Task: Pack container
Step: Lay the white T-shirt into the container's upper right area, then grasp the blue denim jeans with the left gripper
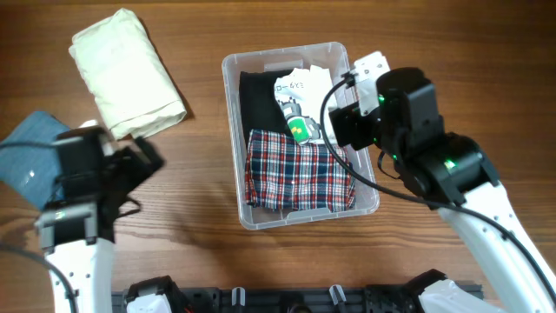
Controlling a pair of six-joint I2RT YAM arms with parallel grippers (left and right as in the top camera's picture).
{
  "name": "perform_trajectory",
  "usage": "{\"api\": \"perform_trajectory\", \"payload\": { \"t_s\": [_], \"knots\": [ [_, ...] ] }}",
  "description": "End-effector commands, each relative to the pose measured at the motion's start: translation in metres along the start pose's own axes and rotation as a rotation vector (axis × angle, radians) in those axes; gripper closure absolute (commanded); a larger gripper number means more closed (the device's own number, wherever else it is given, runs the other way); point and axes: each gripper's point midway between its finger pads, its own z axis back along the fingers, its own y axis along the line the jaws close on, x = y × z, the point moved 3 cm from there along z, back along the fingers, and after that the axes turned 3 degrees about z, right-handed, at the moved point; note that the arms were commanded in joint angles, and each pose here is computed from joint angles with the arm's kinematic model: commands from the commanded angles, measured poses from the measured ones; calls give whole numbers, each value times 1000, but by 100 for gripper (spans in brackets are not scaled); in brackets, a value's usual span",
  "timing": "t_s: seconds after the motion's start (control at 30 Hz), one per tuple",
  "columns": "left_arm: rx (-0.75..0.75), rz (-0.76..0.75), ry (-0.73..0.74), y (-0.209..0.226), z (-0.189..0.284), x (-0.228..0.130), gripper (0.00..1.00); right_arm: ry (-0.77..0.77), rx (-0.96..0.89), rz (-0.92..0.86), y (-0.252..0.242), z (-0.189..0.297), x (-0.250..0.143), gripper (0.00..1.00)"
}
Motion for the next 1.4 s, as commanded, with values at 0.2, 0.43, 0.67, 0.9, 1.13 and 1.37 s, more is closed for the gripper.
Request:
{"api": "perform_trajectory", "payload": {
  "t_s": [0.2, 0.43, 0.67, 0.9, 1.13, 1.37],
  "knots": [
    [377, 823, -105, 189, -11, 46, 0, 214, 45, -15, 14, -58, -36, 2],
    [388, 927, -131, 241, -58, 66, 0, 228, 49, -12, 15, -63, -39, 1],
    [374, 765, -51, 266, -115, 64, 0, 230, 49, -10, 15, -63, -39, 1],
    [-86, 630, 79, 224, -189, 59, 0, 238, 51, -9, 15, -62, -41, 1],
    [-341, 600, 144, 175, -191, 62, 60, 273, 54, -5, 16, -60, -48, 1],
    [-374, 562, 26, 147, -128, 99, 96, 224, 38, -21, 12, -50, -39, 0]
  ]
}}
